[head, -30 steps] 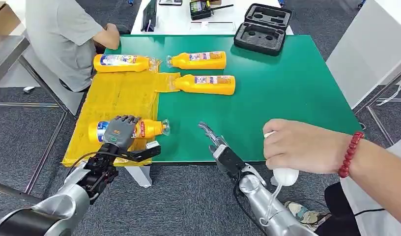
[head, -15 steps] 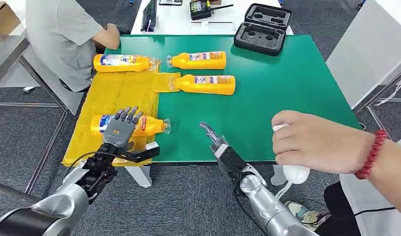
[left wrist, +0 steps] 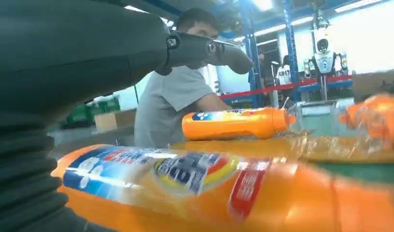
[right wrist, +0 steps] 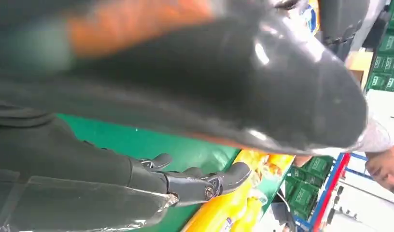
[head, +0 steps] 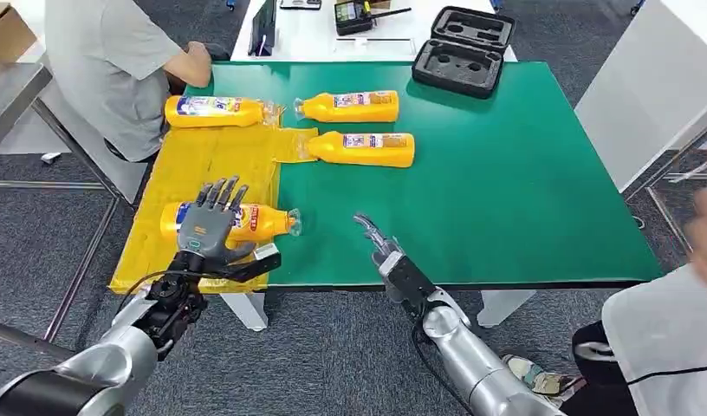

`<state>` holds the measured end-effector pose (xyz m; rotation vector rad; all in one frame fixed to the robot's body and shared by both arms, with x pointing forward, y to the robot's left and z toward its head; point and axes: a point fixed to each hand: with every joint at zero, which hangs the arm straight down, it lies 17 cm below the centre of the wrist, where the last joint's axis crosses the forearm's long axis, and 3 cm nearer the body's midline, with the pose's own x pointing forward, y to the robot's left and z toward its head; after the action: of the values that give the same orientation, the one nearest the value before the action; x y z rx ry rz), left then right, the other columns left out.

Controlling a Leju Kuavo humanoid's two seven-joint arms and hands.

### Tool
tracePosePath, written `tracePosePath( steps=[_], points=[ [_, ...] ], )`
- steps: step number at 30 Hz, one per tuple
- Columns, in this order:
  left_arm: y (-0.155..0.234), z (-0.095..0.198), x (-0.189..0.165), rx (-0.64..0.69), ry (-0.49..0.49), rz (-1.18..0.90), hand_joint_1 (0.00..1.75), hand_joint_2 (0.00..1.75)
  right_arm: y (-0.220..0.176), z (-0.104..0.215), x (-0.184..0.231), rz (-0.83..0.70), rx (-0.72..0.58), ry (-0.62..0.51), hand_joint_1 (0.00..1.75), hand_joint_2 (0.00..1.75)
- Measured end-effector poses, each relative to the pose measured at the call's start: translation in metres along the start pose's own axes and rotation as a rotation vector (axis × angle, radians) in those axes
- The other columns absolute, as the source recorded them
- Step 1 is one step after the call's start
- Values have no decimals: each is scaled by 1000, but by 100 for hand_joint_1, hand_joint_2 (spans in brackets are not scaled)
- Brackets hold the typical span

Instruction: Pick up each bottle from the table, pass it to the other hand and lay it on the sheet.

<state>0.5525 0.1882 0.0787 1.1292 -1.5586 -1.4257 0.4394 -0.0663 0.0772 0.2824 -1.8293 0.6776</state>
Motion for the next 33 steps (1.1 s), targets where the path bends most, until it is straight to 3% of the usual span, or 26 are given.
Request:
tracePosePath(
  steps=[2, 5, 10, 23, 33],
  points=[
    [11, -4, 9, 47, -16, 101, 0, 175, -2, 2, -1, -8, -16, 2, 0, 0],
    [42, -3, 42, 207, -91, 480, 0, 175, -8, 9, 11, -57, -73, -33, 0, 0],
    [64, 13, 54, 358, -15, 837, 0, 175, -18, 25, 35, -120, -154, -101, 0, 0],
    [106, 38, 89, 491, -87, 1085, 0, 175, -45, 51, 93, -170, -294, -250, 0, 0],
    [114, 40, 118, 477, -140, 1214, 0, 175, -103, 70, 122, -206, -555, -327, 0, 0]
  ],
)
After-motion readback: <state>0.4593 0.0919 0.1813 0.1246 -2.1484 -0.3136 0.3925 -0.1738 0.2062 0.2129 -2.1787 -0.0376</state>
